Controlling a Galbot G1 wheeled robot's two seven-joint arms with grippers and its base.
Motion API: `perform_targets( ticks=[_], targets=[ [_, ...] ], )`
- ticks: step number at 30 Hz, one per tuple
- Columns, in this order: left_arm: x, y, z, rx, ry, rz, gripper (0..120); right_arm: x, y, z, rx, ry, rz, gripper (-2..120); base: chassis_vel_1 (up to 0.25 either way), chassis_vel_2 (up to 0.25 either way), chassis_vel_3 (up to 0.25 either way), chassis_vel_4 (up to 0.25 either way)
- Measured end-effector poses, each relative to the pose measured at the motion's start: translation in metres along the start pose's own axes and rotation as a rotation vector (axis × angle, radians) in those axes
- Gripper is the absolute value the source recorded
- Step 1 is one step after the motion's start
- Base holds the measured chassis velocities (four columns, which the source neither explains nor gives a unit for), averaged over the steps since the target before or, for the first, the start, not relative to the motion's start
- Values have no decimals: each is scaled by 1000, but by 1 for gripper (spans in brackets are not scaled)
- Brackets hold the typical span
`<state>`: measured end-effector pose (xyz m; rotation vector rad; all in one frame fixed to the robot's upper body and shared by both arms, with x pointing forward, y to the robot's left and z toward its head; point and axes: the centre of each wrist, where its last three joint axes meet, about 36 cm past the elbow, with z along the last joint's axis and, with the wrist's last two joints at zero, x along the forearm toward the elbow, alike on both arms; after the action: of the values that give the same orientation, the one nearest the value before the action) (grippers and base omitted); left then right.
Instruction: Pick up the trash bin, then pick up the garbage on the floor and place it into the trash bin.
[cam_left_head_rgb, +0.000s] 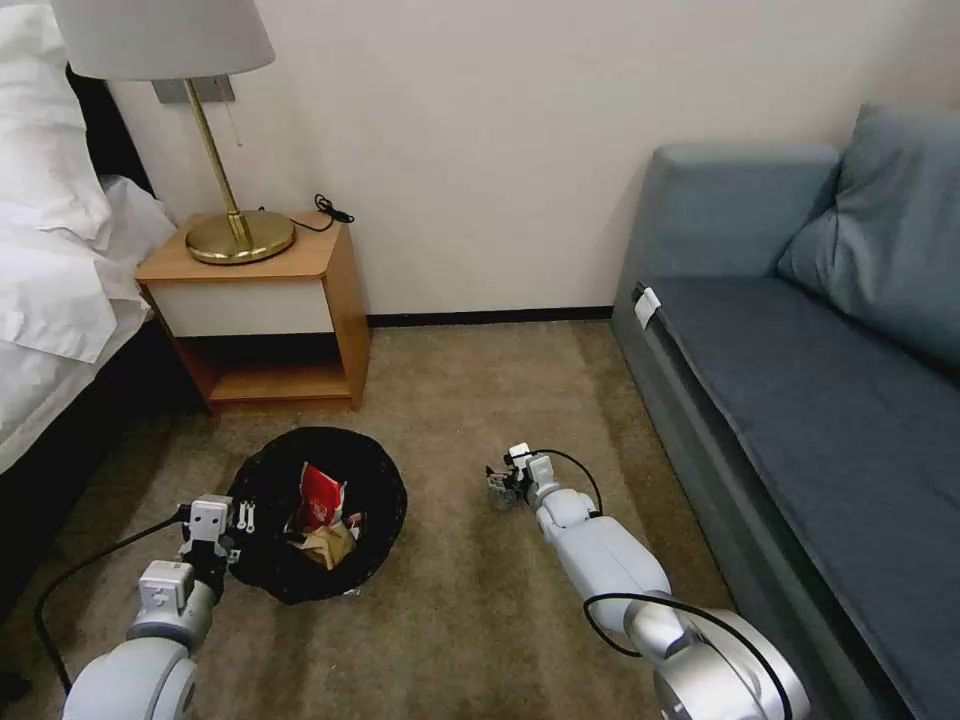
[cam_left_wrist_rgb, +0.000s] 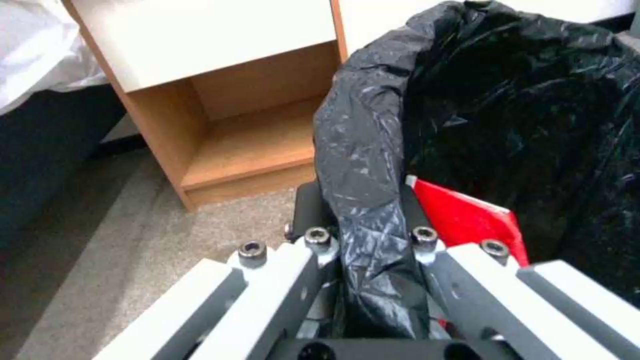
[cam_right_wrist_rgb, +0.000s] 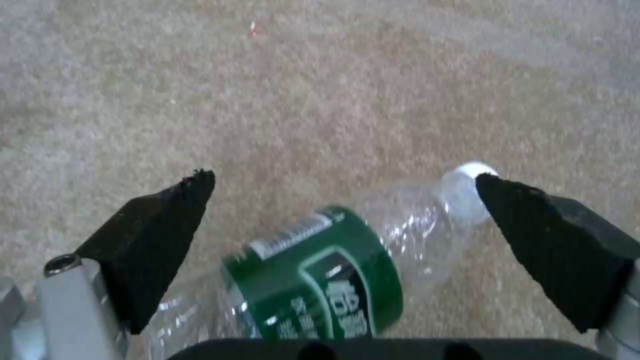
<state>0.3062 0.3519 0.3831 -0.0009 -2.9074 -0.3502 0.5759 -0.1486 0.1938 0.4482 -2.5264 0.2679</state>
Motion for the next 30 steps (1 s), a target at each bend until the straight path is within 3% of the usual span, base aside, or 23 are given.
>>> perform_targets(
  ticks=[12,30],
  targets=[
    [4,-4,-1,13,-3,13,5,-6,12,-2,-43,31,-13,100,0,0,0,0],
    [7,-7,-6,29,-31,29,5,-5,11,13,-23,104,-7,100,0,0,0,0]
  ],
)
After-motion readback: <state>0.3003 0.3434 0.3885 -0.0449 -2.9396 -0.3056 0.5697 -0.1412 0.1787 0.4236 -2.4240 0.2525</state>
